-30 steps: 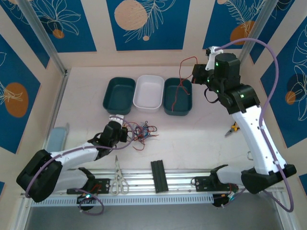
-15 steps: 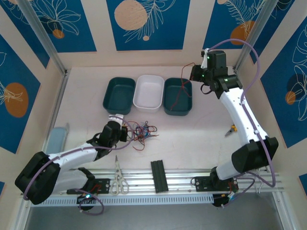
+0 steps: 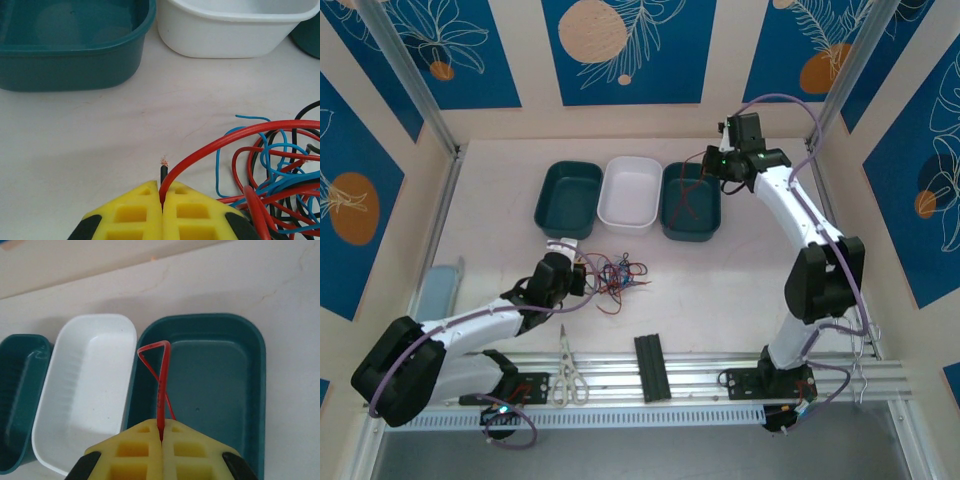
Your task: Untangle the cables
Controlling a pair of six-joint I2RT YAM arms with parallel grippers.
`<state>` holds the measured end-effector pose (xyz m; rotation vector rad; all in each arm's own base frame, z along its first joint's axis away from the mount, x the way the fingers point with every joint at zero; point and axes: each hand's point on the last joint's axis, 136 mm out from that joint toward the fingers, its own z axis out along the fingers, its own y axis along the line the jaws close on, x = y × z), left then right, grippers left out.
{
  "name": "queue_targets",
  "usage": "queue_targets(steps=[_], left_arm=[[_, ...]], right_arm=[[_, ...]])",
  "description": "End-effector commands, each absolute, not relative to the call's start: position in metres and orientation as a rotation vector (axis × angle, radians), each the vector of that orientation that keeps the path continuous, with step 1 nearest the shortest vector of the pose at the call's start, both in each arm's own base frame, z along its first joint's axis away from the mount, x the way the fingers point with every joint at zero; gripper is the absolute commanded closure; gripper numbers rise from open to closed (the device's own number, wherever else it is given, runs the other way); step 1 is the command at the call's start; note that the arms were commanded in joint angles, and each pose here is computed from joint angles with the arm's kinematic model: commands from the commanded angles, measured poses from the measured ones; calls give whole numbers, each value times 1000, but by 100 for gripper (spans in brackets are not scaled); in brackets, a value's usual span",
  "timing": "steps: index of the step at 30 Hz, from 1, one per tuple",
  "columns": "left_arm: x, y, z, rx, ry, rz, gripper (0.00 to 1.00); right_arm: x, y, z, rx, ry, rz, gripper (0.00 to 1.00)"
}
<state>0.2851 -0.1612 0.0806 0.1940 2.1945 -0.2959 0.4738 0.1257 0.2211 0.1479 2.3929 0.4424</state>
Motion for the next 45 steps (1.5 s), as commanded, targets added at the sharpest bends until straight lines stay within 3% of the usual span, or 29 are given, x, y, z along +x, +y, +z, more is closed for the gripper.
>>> queue_targets(steps=[1,14,28,30,32,37,42,45], left_arm=[[285,-161,80,190,2207,-309,100],[285,-162,77,191,2215,-313,100],[284,-163,78,189,2210,-330,100],[284,-164,80,189,2206,-338,100],[284,-165,82,189,2202,-349,97],[284,-167,87,186,2188,-366,94],[284,-169,91,187,2179,-377,90],[285,-170,93,189,2178,-384,87]], right_arm=[[475,130,203,218,2476,466,100],[475,123,116,219,2747,203,100],[502,137,85,104,2790,155,100],[504,136,91,102,2783,153,88],[505,135,101,104,2766,145,71],[499,129,119,120,2740,136,51],[488,128,141,138,2714,169,40],[480,132,158,123,2689,209,39]])
